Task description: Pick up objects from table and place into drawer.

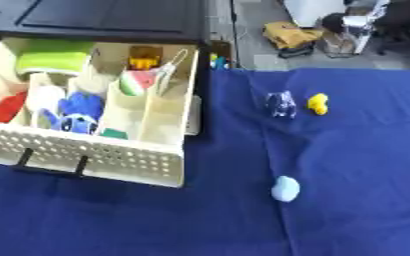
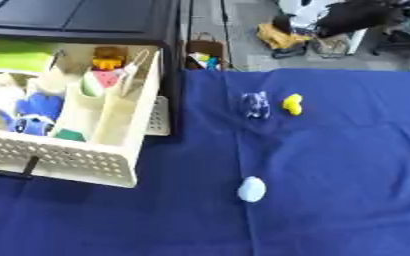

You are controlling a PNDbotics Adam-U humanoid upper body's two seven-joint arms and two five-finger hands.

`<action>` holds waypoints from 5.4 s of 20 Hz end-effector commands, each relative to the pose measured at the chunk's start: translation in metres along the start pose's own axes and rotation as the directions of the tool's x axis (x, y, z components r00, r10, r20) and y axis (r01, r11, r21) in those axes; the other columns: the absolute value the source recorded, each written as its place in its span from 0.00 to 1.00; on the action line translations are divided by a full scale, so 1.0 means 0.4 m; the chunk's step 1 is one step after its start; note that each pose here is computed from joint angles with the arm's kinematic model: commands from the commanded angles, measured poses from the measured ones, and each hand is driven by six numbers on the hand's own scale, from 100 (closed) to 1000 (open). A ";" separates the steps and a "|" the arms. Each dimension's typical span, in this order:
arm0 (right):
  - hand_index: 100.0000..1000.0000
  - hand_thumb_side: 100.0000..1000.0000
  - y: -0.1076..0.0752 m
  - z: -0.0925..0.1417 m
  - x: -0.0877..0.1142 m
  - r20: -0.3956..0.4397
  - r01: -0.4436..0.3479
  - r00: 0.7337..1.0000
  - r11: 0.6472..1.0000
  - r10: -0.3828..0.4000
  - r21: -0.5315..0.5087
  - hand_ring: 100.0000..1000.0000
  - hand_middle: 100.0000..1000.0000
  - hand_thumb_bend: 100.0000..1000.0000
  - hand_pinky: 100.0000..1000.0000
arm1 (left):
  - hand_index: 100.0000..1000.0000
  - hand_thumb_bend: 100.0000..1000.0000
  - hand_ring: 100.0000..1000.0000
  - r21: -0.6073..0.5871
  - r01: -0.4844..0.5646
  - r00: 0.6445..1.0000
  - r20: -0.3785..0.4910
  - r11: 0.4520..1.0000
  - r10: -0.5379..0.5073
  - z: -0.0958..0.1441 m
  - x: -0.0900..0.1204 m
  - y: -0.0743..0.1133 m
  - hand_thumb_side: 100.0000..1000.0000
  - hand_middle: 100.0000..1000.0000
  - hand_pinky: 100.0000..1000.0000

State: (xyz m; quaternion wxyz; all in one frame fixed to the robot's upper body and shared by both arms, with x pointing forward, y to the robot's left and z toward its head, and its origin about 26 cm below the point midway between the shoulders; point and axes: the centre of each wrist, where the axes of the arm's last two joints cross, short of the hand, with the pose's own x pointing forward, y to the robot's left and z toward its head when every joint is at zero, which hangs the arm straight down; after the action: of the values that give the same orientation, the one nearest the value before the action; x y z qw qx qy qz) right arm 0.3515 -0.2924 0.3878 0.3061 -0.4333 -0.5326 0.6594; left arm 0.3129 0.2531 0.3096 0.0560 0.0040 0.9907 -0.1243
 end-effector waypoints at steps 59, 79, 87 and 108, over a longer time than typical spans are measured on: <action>0.96 0.18 0.193 -0.014 0.172 0.108 0.267 0.927 0.837 -0.358 0.477 0.89 0.76 0.54 0.79 | 0.71 0.24 0.41 -0.018 -0.029 0.999 0.032 0.999 0.029 -0.022 0.007 -0.014 1.00 0.53 0.30; 0.83 0.19 0.258 -0.041 0.178 0.052 0.349 0.907 0.817 -0.417 0.459 0.84 0.60 0.58 0.75 | 0.71 0.23 0.41 -0.005 -0.023 0.999 0.027 1.000 0.023 -0.019 0.006 -0.015 1.00 0.53 0.30; 0.80 0.16 0.306 -0.050 0.166 0.011 0.363 0.906 0.792 -0.422 0.491 0.84 0.59 0.57 0.74 | 0.71 0.23 0.41 -0.004 -0.020 1.000 0.024 1.000 0.021 -0.017 0.006 -0.015 1.00 0.53 0.30; 0.70 0.17 0.374 -0.081 0.153 -0.033 0.376 0.908 0.775 -0.418 0.509 0.81 0.50 0.47 0.72 | 0.70 0.22 0.41 -0.003 -0.023 1.000 0.021 1.000 0.023 -0.015 0.006 -0.018 1.00 0.52 0.30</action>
State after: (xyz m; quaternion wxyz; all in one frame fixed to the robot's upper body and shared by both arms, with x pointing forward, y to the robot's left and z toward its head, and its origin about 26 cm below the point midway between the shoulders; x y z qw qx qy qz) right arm 0.3609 -0.2586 0.2227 0.5174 -0.1740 -0.4386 0.7139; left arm 0.3135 0.2476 0.3098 0.0542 0.0137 0.9900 -0.1293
